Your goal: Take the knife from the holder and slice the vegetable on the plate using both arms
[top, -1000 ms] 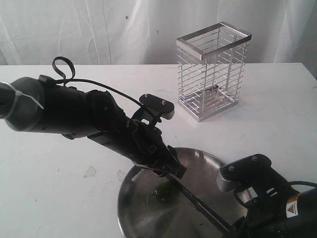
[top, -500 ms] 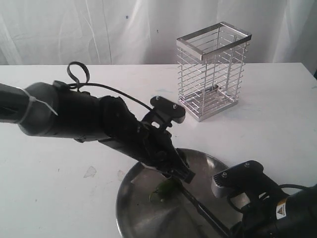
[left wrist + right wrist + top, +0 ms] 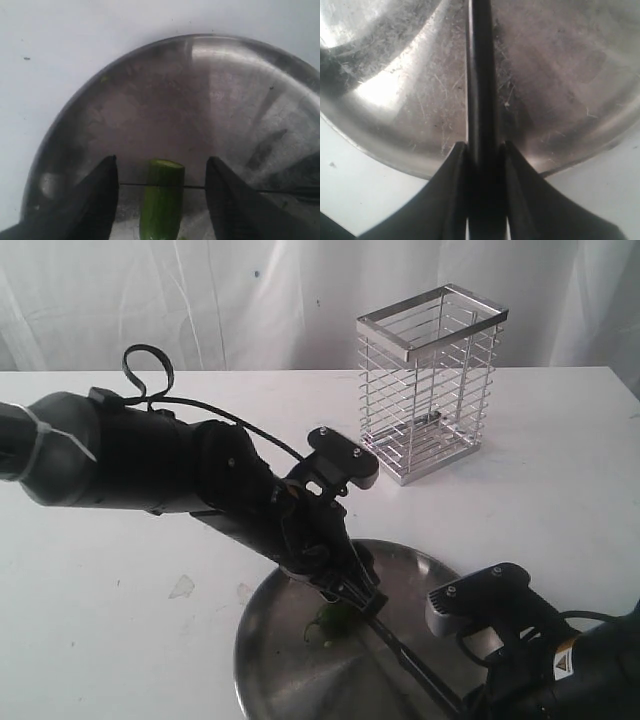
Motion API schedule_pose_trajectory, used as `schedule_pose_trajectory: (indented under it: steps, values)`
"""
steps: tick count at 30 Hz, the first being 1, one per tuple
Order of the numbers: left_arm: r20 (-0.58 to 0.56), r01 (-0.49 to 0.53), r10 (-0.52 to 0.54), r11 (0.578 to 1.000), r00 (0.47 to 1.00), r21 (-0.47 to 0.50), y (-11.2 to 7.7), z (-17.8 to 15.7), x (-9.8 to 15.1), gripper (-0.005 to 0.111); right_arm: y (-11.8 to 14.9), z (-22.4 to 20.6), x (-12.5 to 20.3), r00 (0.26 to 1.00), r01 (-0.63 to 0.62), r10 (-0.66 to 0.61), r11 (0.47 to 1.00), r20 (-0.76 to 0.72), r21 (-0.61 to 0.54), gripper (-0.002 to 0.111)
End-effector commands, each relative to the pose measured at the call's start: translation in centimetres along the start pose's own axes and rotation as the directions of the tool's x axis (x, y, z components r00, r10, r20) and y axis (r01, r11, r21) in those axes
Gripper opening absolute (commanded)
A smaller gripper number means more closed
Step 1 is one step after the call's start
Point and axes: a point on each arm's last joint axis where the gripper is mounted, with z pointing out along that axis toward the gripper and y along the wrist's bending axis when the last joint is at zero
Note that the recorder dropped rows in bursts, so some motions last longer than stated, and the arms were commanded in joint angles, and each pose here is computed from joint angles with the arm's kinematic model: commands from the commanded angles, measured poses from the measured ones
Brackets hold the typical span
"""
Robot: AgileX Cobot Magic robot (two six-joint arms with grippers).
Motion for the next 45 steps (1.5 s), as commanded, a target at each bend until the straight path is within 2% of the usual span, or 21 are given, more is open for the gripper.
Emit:
schedule_pose_trajectory:
  steps: [1,9,19,23,31,34,38,45]
  values:
    - [-0.025,0.000,0.001,1.000,1.000,0.021,-0.3,0.1,0.2,0.056,0.0,0.1,0.0,1.000,-0.006,0.006,1.000,0.002,0.001,0.000]
    - [-0.047,0.001,0.000,1.000,0.999,0.024,-0.3,0.8,0.6,0.056,0.0,0.1,0.0,1.000,-0.006,0.006,1.000,0.002,0.001,0.000]
    - [-0.191,0.014,-0.006,0.999,0.982,0.039,-0.5,5.8,3.8,0.056,0.0,0.0,0.0,1.000,-0.004,0.004,1.000,0.003,0.001,0.000]
    - [-0.172,-0.003,0.009,0.999,0.985,0.038,-0.6,5.1,3.3,0.056,0.0,0.0,0.0,1.000,-0.004,0.004,1.000,0.003,0.001,0.000]
    - [0.027,-0.057,0.057,0.998,0.998,-0.009,-1.1,0.0,-0.4,0.056,0.0,0.0,0.0,1.000,-0.004,0.004,1.000,0.005,0.002,0.000]
    - [0.067,-0.072,0.073,0.997,0.995,-0.020,-1.2,-1.1,-1.0,0.056,0.0,0.0,0.0,1.000,-0.004,0.004,1.000,0.005,0.002,0.000]
    - [0.058,-0.072,0.072,0.997,0.996,-0.015,-1.2,-1.1,-0.9,0.056,0.0,0.0,0.0,1.000,-0.004,0.004,1.000,0.005,0.002,0.000]
    - [-0.057,-0.051,0.052,0.999,0.997,0.016,-1.0,1.9,0.9,0.056,0.0,0.0,0.0,1.000,-0.004,0.004,1.000,0.005,0.002,0.000]
